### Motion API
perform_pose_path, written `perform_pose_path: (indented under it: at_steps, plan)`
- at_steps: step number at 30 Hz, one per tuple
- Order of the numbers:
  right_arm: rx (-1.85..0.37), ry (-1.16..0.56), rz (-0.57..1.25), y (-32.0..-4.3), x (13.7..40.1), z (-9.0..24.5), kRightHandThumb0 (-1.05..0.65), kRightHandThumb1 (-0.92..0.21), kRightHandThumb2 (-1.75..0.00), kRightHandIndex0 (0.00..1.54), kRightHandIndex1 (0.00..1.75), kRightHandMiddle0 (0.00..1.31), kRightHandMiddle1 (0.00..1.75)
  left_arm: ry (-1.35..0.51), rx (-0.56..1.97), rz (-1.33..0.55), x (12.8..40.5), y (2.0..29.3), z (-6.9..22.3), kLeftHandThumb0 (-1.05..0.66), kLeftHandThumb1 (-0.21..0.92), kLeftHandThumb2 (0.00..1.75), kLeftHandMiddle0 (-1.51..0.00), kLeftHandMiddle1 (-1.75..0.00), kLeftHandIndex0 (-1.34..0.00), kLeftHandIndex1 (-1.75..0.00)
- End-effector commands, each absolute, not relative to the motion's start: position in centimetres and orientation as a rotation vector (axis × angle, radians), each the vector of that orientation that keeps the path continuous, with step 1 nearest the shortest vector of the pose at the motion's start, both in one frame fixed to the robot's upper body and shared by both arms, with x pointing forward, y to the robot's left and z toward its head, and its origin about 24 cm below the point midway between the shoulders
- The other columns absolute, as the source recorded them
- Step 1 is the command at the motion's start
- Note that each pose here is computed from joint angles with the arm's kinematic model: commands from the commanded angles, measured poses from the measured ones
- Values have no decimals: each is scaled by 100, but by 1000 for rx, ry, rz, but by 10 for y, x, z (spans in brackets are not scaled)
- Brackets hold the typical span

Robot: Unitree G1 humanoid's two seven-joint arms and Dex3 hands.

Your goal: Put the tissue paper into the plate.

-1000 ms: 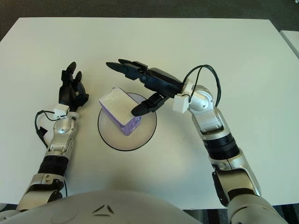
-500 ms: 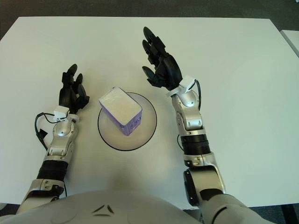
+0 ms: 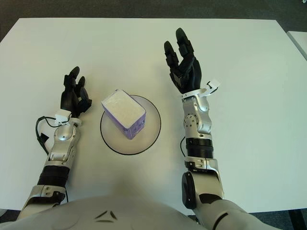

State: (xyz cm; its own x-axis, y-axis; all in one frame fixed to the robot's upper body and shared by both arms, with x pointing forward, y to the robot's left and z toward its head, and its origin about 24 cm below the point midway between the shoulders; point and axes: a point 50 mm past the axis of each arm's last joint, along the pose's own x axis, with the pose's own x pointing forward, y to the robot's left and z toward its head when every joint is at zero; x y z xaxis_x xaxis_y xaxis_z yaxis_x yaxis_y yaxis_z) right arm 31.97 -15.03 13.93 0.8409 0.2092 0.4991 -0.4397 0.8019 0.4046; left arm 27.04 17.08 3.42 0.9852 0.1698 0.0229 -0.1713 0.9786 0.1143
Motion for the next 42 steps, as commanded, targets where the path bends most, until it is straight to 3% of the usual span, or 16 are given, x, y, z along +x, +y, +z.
perform_pose_path:
  at_steps: [1,32,42]
  plan:
    - [609,-421,341,-149,321,132,-105,-92,-108,1,0,0,0,152,125,166,253,173,3,-71,92,90,-34,0,0,-52]
    - [485,-335,315,-154,299,89,-105,-92,-111,6,1,8,6,167,117,165,250,171,3,-68,92,90,-35,-1,0,-51]
    - [409,-308,298,-155,291,74,-105,-92,-109,2,0,3,7,171,113,166,249,170,3,-69,92,90,-35,0,0,-52]
